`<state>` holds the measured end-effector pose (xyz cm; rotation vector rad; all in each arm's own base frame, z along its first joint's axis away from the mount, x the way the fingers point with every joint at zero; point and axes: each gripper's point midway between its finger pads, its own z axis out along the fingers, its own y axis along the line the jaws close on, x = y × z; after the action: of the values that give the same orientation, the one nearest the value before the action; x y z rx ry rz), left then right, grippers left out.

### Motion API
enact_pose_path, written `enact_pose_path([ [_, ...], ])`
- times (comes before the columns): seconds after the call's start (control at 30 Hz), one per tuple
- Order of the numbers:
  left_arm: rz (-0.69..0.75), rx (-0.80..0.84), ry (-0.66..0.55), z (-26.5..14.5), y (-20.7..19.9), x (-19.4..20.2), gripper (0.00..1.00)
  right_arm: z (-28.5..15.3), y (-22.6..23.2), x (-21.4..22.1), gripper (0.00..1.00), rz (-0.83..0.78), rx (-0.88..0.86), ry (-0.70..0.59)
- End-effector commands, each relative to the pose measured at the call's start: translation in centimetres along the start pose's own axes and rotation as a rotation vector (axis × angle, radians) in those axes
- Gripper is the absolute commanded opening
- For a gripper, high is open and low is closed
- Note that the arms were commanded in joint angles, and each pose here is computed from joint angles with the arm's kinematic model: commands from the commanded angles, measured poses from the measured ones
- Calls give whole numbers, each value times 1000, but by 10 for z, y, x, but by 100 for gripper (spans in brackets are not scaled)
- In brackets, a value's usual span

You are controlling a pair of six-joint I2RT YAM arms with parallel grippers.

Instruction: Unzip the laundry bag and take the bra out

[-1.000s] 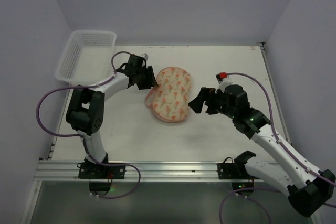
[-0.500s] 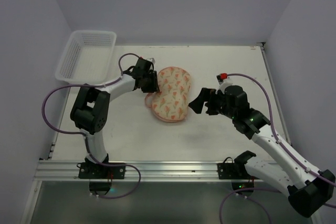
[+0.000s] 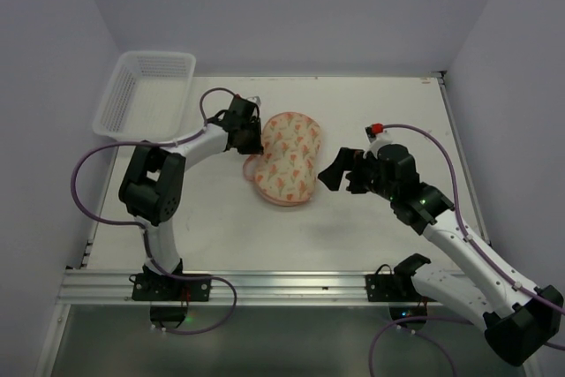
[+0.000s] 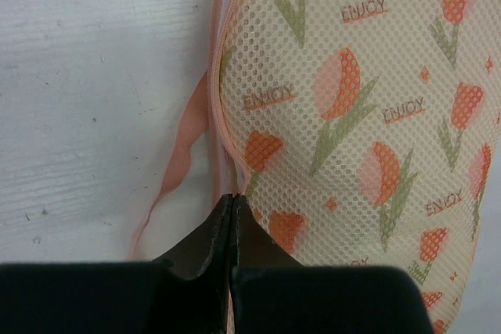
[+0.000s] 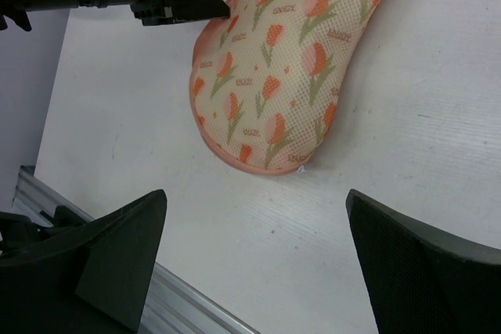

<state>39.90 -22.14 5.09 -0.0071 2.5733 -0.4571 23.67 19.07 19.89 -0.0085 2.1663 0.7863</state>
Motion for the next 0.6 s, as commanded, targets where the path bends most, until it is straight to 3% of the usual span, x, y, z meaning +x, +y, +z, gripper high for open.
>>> enact_pose_path([
  [0.0, 33, 69, -94, -31, -26, -34, 0, -5, 2, -15, 99, 4, 0, -64],
  [0.37, 98, 319, -232, -103, -126, -72, 0, -37, 12, -47, 99, -7, -21, -224],
  [0.57, 140, 464, -237, -109, -204, -80, 0, -65, 9, -64, 99, 2, -4, -342],
])
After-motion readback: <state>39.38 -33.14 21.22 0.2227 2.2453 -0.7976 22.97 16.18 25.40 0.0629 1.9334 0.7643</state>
